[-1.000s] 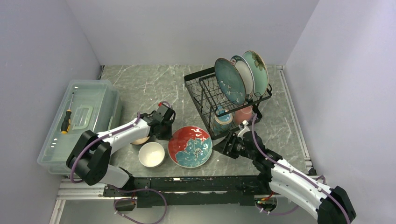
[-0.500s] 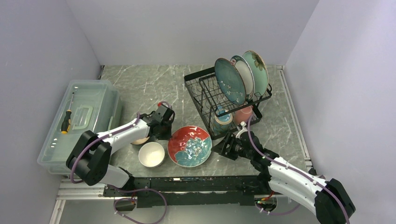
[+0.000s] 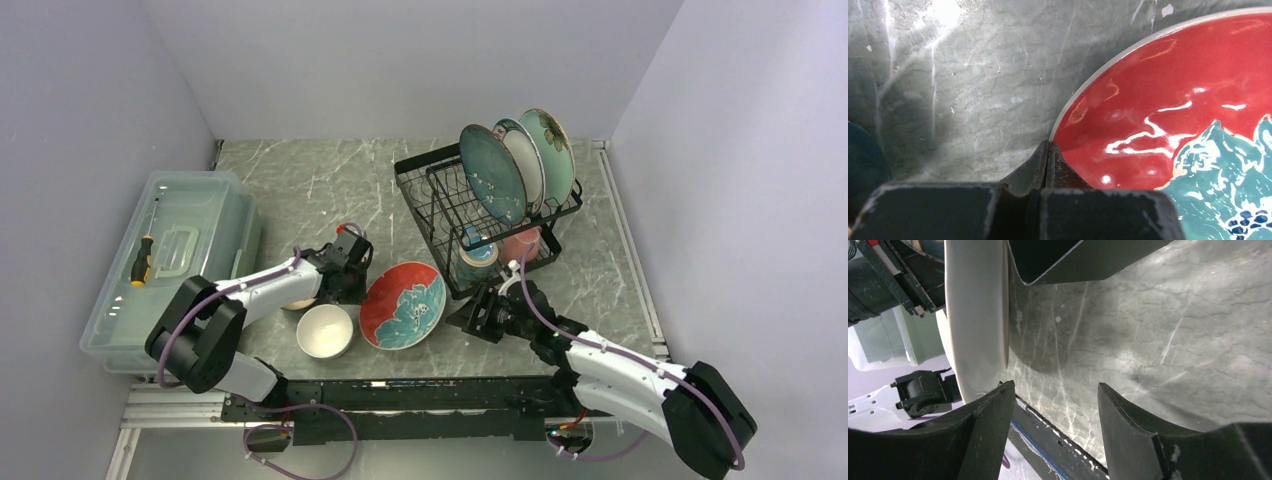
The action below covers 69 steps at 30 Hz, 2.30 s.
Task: Load the mixed dishes into the dish rack
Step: Pick up the plate at the center of the board.
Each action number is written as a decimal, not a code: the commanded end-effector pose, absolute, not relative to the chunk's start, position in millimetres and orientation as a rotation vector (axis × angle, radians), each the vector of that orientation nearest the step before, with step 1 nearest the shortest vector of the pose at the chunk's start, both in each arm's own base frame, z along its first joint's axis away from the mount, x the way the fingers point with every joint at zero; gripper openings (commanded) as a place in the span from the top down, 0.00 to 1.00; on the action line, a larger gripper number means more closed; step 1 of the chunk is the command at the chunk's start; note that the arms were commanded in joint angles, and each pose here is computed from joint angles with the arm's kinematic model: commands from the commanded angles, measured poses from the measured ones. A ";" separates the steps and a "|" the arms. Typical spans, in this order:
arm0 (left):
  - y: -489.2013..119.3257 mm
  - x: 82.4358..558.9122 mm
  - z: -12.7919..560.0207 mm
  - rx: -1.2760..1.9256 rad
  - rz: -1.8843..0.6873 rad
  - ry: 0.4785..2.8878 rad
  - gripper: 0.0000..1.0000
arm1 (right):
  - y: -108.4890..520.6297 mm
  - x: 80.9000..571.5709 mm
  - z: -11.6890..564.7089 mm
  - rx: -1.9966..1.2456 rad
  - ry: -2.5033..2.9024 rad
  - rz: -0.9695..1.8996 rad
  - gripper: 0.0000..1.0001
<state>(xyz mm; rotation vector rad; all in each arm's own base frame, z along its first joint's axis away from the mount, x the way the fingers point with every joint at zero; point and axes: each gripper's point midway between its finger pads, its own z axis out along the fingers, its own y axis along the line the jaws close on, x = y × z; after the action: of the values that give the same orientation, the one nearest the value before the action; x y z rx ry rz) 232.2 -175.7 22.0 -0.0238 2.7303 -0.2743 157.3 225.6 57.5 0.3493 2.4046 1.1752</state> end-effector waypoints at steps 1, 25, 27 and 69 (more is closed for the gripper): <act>-187.1 219.6 15.2 -0.027 -0.360 2.777 1.00 | 238.5 164.1 76.4 0.325 2.328 1.237 0.36; -190.2 222.5 27.2 -0.009 -0.384 2.753 1.00 | 242.9 179.0 142.8 0.299 2.163 1.222 0.36; -190.4 221.9 27.7 -0.010 -0.388 2.754 1.00 | 250.4 180.9 142.5 0.292 2.171 1.225 0.36; -187.4 212.5 45.6 0.014 -0.431 2.729 1.00 | 301.7 175.3 123.7 0.242 2.219 1.182 1.00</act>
<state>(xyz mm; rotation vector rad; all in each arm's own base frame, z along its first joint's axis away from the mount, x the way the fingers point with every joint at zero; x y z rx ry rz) 215.7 -179.4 30.0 -0.0010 2.7444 -0.3648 168.3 275.8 66.9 0.2897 2.3754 0.9893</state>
